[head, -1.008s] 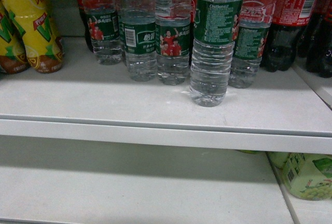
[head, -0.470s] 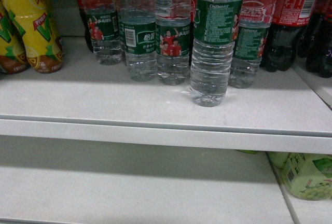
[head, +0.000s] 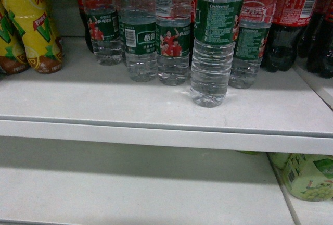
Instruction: Move water from second to third shelf
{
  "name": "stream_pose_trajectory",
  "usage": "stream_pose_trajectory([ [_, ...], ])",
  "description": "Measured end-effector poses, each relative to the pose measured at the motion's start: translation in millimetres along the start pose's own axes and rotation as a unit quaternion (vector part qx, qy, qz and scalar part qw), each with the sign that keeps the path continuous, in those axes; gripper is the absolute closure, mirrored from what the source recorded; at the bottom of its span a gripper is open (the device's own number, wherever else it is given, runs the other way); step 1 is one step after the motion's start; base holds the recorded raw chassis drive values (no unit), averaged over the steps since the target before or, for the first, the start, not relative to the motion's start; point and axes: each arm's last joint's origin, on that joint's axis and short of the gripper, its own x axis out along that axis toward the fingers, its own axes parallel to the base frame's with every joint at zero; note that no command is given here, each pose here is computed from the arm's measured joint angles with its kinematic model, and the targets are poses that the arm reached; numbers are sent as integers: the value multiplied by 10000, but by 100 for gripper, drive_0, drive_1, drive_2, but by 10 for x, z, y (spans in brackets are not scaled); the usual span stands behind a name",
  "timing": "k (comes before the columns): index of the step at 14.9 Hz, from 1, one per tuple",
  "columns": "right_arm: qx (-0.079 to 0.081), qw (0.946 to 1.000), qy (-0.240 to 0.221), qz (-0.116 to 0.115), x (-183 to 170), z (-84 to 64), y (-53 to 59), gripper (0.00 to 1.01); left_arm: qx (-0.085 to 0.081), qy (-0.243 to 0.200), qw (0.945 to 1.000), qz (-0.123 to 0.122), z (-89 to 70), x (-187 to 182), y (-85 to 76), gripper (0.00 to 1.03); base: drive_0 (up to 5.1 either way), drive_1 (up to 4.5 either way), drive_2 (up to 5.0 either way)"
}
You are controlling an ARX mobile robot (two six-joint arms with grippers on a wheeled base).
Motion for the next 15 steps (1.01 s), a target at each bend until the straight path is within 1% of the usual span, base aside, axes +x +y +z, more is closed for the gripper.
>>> stream_pose_trajectory([
  [1, 32, 9994, -263, 230, 31, 180, 31, 3, 2, 0, 10000, -2, 0, 0, 0, 5, 0, 0, 0],
  [2, 19, 9983, -545, 218, 68, 386, 34, 3, 0, 0, 10000, -6, 0, 0, 0, 5, 0, 0, 0],
  [3, -19, 9968, -752, 266, 141, 584, 51, 3, 0, 0, 10000, -2, 0, 0, 0, 5, 0, 0, 0],
  [4, -59, 9957, -834, 398, 240, 717, 87, 3, 0, 0, 10000, -4, 0, 0, 0, 5, 0, 0, 0],
  [5, -143, 9936, -948, 596, 436, 936, 180, 3, 2, 0, 10000, -4, 0, 0, 0, 5, 0, 0, 0],
  [6, -175, 9938, -777, 775, 571, 895, 279, 3, 0, 0, 10000, -4, 0, 0, 0, 5, 0, 0, 0],
  [7, -196, 9938, -668, 871, 669, 815, 358, 3, 0, 0, 10000, -4, 0, 0, 0, 5, 0, 0, 0],
  [8, -263, 9936, -498, 977, 761, 679, 448, 3, 0, 0, 10000, -4, 0, 0, 0, 5, 0, 0, 0],
  [9, -302, 9925, -336, 1136, 835, 550, 529, 3, 0, 0, 10000, -4, 0, 0, 0, 5, 0, 0, 0],
  [10, -360, 9914, -200, 1243, 929, 433, 624, 3, 2, 0, 10000, -4, 0, 0, 0, 5, 0, 0, 0],
  [11, -424, 9897, -83, 1365, 1018, 335, 712, 3, 0, 0, 10000, -4, 0, 0, 0, 5, 0, 0, 0],
  [12, -457, 9879, 178, 1472, 1144, 243, 801, 3, 0, 0, 10000, -4, 0, 0, 0, 5, 0, 0, 0],
  [14, -516, 9863, 338, 1532, 1342, 163, 932, 3, 0, 0, 10000, -2, 0, 0, 0, 5, 0, 0, 0],
  [15, -544, 9845, 338, 1634, 1449, 165, 1029, 3, 2, 0, 10000, -4, 0, 0, 0, 5, 0, 0, 0],
])
